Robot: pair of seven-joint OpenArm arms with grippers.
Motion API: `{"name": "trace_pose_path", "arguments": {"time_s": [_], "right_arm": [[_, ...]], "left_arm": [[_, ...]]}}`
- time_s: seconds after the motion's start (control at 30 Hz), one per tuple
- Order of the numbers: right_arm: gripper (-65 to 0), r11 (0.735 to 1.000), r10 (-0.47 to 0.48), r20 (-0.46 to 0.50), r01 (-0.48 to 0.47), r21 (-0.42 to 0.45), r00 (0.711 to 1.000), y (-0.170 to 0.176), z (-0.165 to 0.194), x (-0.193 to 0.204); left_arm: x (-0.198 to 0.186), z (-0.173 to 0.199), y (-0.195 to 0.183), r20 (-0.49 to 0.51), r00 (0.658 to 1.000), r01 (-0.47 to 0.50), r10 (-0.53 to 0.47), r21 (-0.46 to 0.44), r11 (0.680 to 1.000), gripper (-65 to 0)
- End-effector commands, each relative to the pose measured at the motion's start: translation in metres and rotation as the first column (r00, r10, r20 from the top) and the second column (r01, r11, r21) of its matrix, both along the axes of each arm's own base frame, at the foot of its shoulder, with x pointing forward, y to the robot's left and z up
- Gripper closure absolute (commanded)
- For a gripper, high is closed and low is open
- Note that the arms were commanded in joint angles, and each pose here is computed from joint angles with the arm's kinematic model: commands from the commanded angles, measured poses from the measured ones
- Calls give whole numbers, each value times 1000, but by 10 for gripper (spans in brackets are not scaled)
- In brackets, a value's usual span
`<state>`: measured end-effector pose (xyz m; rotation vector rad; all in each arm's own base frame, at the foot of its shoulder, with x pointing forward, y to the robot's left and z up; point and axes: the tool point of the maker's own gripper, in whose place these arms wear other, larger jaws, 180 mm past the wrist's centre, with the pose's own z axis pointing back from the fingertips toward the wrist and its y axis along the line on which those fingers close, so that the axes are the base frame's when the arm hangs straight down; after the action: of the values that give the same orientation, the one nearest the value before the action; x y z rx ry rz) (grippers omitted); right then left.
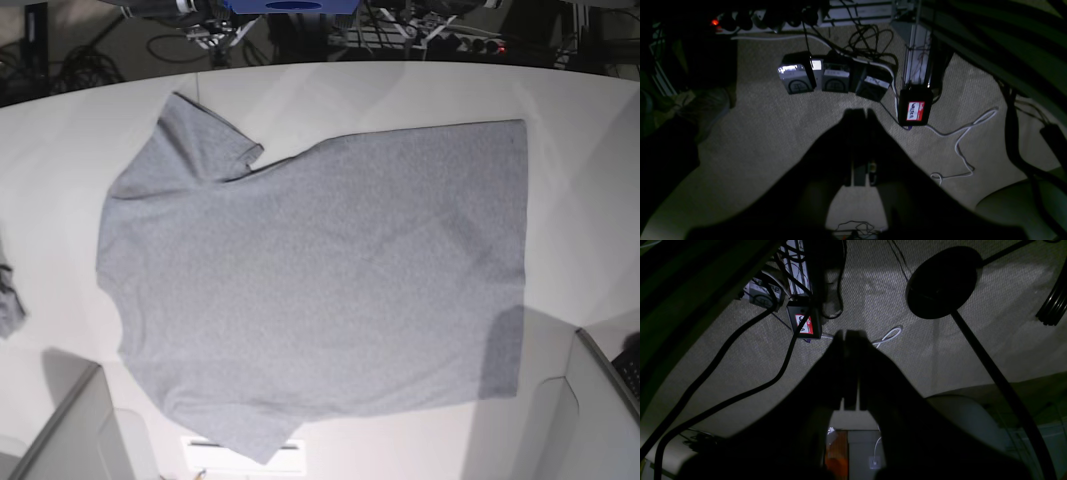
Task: Fold the T-shirt properly
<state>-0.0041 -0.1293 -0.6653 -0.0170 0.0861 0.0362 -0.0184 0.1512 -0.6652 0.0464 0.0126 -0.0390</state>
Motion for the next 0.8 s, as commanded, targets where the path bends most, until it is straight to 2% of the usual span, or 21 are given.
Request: {"name": "trace_pose_path", "arguments": {"time_s": [0.0,0.07,0.1,0.23,0.27,0.3,0.37,0.4,0.47,0.5,0.6,0.67,0.77], "right_arm": [[0,1000,1,-6,-1,2,1000,-2,0,-1],[-24,1000,1,-6,-1,-1,1000,-4,0,-1],[-69,1000,1,-6,-1,-3,1000,-5,0,-1],[-356,1000,1,-9,-1,-5,1000,-6,0,-3],[-383,1000,2,-21,-3,-5,1000,-6,0,-11],[-375,1000,4,-34,-4,-4,999,-6,1,-21],[-290,1000,4,-45,-4,-4,999,-6,1,-30],[-221,1000,4,-48,-4,-4,999,-6,1,-32],[-24,1000,4,-57,-4,-4,998,-6,1,-39],[0,1000,4,-56,-4,-4,998,-6,1,-39],[0,1000,5,-31,-5,-4,1000,-6,1,-29],[0,1000,-1,-31,1,-4,1000,-6,1,-28],[0,1000,3,-28,-3,-4,1000,-6,1,-28]], "left_arm": [[-1,0,0,-3,1000,5,-5,4,1000,-2],[2,0,0,5,1000,-12,12,5,1000,0],[6,0,0,16,1000,-10,10,4,1000,0],[1,0,-3,11,1000,-9,9,-1,1000,-2],[1,0,-7,11,1000,-10,10,-5,1000,-3],[-2,0,-6,7,1000,-10,10,-5,1000,-3],[-2,0,-5,2,1000,-10,10,-3,1000,-3],[-2,0,-4,2,1000,-11,11,-2,1000,-5],[-2,0,-5,4,1000,-11,11,-2,1000,-5],[-2,0,-5,2,1000,-11,11,-2,1000,-7],[-5,0,-6,-4,1000,-13,13,-3,1000,-21],[-6,0,-6,-7,1000,-13,13,-3,1000,-100],[-17,1,-5,-21,1000,-13,13,-1,1000,-275]]}}
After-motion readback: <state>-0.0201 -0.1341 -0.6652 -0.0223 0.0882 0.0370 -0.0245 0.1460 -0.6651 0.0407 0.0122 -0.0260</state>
